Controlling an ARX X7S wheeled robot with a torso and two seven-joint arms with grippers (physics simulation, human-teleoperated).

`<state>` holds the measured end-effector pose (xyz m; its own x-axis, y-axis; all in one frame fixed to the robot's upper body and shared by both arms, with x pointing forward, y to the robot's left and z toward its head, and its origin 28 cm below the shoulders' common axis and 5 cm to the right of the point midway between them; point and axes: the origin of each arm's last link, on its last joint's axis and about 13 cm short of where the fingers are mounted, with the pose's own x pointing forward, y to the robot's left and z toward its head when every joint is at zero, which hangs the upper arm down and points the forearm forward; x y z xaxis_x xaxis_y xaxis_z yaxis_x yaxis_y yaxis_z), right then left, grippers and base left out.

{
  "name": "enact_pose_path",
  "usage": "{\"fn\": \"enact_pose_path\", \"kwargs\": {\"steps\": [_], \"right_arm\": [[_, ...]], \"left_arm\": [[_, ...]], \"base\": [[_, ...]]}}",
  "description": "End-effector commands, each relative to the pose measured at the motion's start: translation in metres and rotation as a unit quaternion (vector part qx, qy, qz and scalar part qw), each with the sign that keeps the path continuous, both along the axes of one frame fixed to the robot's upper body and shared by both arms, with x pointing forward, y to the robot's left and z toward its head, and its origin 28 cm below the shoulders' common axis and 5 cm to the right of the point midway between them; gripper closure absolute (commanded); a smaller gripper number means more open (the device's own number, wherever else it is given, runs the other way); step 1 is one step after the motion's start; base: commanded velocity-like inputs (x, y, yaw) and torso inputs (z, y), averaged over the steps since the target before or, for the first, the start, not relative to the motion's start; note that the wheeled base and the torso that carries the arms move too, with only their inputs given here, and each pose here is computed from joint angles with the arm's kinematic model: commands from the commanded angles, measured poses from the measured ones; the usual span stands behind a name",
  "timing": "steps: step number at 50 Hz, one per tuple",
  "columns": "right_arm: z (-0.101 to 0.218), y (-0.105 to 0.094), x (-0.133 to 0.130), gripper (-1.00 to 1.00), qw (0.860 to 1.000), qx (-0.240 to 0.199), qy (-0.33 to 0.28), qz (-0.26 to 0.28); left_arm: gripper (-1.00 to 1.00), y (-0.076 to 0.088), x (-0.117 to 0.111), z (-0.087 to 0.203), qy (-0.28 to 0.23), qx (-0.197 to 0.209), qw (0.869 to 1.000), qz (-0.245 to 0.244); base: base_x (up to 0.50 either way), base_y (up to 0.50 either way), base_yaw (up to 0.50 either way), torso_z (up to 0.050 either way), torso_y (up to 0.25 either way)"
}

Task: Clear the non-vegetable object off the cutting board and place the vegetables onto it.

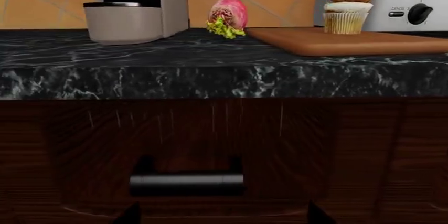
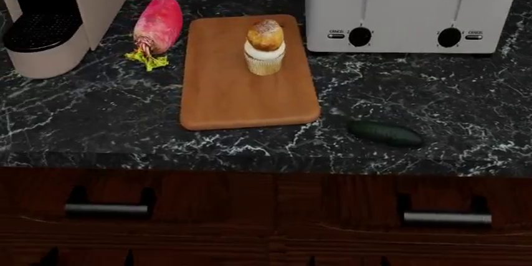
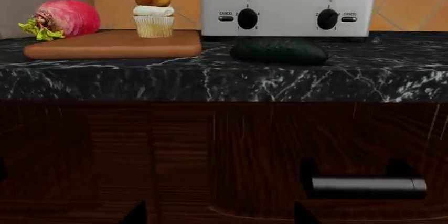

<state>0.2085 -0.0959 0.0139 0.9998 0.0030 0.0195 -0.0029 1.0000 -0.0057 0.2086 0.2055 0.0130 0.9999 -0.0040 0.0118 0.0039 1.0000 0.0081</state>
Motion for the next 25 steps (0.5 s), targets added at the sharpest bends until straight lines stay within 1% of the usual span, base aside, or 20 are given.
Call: {"fn": "enact_pose_path", "kwargs": {"steps": [1,5,8,14,18,19,20,22,23,25], "right_arm": [[0.000,0.000,0.000,-1.00,1.000,0.000,-0.001,0.000],[0.000,0.000,-0.001,-1.00,1.000,-0.002,-0.005,0.003],[0.001,0.001,-0.002,-1.00,1.000,-0.005,-0.007,0.004],[0.007,0.001,-0.002,-1.00,0.999,-0.040,-0.003,-0.002],[0.037,-0.003,0.001,-1.00,0.999,-0.045,-0.024,-0.008],[0.043,-0.005,0.004,-1.00,0.997,-0.073,-0.018,-0.018],[0.047,-0.006,0.005,-1.00,0.997,-0.066,-0.023,-0.020],[0.056,-0.009,0.011,-1.00,0.997,-0.072,-0.018,-0.031],[0.061,-0.010,0.012,-1.00,0.995,-0.086,-0.027,-0.037],[0.070,-0.012,0.015,-1.00,0.995,-0.084,-0.028,-0.039]], "left_arm": [[-1.00,0.000,0.000,0.000,-0.001,0.000,1.000,-0.001],[-1.00,0.000,0.000,0.000,-0.002,0.002,1.000,0.000],[-1.00,0.000,-0.001,0.000,-0.002,0.002,1.000,-0.001],[-1.00,0.000,-0.003,0.006,-0.007,0.011,1.000,0.004],[-1.00,0.003,-0.001,0.021,-0.006,0.013,1.000,0.000],[-1.00,0.004,0.000,0.026,-0.012,0.016,1.000,-0.001],[-1.00,0.005,0.000,0.028,-0.026,0.029,0.999,0.004],[-1.00,0.010,0.004,0.036,-0.031,0.030,0.999,0.009],[-1.00,0.013,0.005,0.041,-0.036,0.028,0.999,0.018],[-1.00,0.019,0.009,0.051,-0.045,0.032,0.998,0.023]], "base": [[0.00,0.50,0.00,0.000,0.000],[0.00,0.50,0.00,0.000,0.000],[0.00,0.00,0.00,0.000,0.000],[0.00,0.00,0.00,0.000,0.000],[0.00,0.00,0.00,0.000,0.000],[0.00,0.00,0.00,0.000,0.000],[0.00,0.00,0.00,0.000,0.000],[0.00,0.00,0.00,0.000,0.000],[0.00,0.00,0.00,0.000,0.000],[0.00,0.00,0.00,0.000,0.000]]}}
